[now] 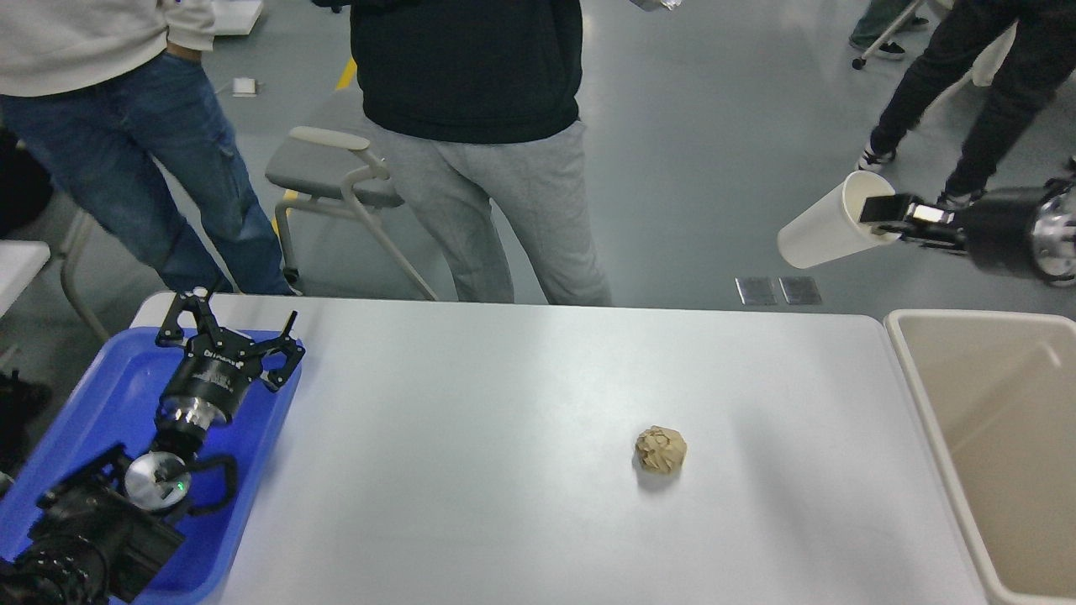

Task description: Tidy desktop

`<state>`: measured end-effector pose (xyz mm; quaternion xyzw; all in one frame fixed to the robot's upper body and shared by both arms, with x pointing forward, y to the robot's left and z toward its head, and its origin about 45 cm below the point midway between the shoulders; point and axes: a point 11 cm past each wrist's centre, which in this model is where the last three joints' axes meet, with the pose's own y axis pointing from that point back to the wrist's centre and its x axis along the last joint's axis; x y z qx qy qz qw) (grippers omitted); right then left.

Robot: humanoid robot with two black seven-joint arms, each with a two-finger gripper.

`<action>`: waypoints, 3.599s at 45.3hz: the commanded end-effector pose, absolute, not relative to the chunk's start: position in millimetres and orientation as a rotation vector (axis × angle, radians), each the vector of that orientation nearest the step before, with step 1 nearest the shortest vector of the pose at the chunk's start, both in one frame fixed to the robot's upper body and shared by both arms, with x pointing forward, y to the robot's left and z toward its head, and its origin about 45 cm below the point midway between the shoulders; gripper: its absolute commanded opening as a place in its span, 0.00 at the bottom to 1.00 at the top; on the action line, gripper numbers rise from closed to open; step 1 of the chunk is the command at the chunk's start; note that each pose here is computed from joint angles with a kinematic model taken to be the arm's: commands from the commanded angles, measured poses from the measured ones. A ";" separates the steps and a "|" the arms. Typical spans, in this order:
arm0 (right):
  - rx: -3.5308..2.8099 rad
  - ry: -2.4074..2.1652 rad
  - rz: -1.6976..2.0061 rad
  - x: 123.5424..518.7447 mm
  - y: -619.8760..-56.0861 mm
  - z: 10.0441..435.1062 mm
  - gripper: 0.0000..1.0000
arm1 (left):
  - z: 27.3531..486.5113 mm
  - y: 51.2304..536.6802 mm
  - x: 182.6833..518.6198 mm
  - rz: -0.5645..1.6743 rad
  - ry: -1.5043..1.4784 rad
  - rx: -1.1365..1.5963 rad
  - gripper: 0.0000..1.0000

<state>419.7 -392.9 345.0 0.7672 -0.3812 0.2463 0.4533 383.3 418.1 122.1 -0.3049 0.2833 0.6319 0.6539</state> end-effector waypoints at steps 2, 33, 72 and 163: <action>1.697 -1.573 0.196 368.1 -566.0 311.0 0.00 | 122.2 418.2 383.3 1.434 0.642 -0.692 1.00; 1.178 -2.140 -0.348 279.5 -633.2 128.2 0.00 | 122.2 418.2 383.3 1.434 0.642 -0.692 1.00; 1.139 -2.128 -0.388 270.2 -622.5 106.0 0.90 | 122.2 418.2 383.3 1.433 0.642 -0.692 1.00; 2.218 -2.612 -0.592 376.5 -384.5 126.0 1.00 | 122.6 419.1 383.3 1.435 0.641 -0.693 1.00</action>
